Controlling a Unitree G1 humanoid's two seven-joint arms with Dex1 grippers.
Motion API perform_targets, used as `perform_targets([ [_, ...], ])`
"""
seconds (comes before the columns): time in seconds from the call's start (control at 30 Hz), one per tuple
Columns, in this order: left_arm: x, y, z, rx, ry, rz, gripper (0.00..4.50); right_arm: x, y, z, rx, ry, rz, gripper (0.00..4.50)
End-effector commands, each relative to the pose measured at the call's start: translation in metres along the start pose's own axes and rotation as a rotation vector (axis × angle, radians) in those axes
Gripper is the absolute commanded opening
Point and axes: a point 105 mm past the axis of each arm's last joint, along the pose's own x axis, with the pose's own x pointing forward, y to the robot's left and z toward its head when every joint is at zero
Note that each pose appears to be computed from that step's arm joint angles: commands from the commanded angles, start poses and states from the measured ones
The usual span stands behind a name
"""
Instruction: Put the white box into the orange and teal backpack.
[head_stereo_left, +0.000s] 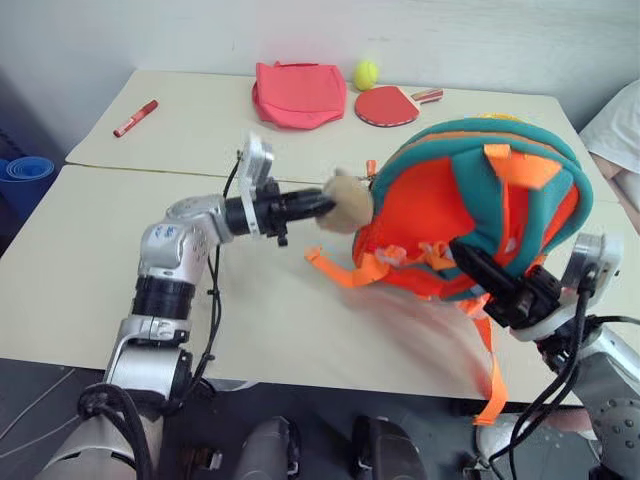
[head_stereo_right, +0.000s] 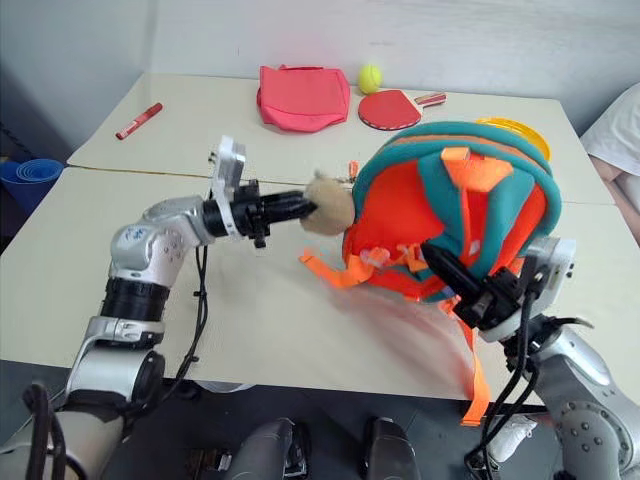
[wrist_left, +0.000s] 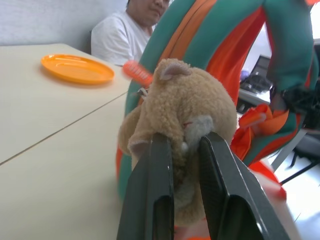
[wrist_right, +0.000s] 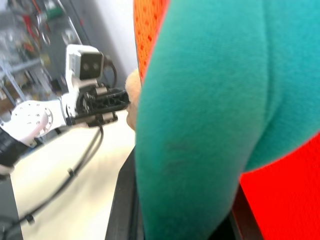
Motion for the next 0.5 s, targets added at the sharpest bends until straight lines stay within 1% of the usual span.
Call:
perform_targets([
  [0.03,-0.005,0.011,-0.040,0.009,0.191,0.068,0.39,-0.002,-0.005,0.023,-0.077,-0.117,-0.064,0.03],
  [0.1,-0.008,0.013,-0.062,0.037,0.278,0.080,0.39,-0.002,-0.009,0.022,-0.102,-0.119,-0.091,0.03],
  [0.13,-0.007,0.012,-0.071,0.051,0.294,0.069,0.39,-0.003,-0.011,0.021,-0.108,-0.124,-0.107,0.03],
  [0.17,-0.004,0.008,-0.081,0.069,0.300,0.046,0.39,-0.003,-0.013,0.019,-0.116,-0.124,-0.121,0.03],
  [0.23,0.000,0.003,-0.091,0.103,0.288,0.015,0.39,-0.005,-0.017,0.015,-0.134,-0.117,-0.144,0.03],
  [0.27,0.003,0.001,-0.092,0.117,0.254,0.005,0.39,-0.006,-0.019,0.010,-0.156,-0.099,-0.155,0.03],
  [0.33,0.007,0.002,-0.083,0.097,0.169,0.027,0.39,-0.007,-0.023,0.003,-0.224,-0.070,-0.174,0.03],
  [0.37,0.006,0.003,-0.078,0.088,0.146,0.036,0.39,-0.008,-0.025,0.003,-0.280,-0.067,-0.189,0.03],
  [0.43,-0.002,0.010,-0.067,0.133,0.110,0.084,0.39,-0.010,-0.026,-0.008,-0.386,0.003,-0.170,0.03],
  [0.47,-0.008,0.013,-0.065,0.154,0.121,0.100,0.73,-0.012,-0.026,-0.015,-0.442,0.060,-0.147,0.03],
  [0.5,-0.017,0.015,-0.065,0.173,0.153,0.109,1.11,-0.015,-0.024,-0.022,-0.473,0.114,-0.112,0.38],
])
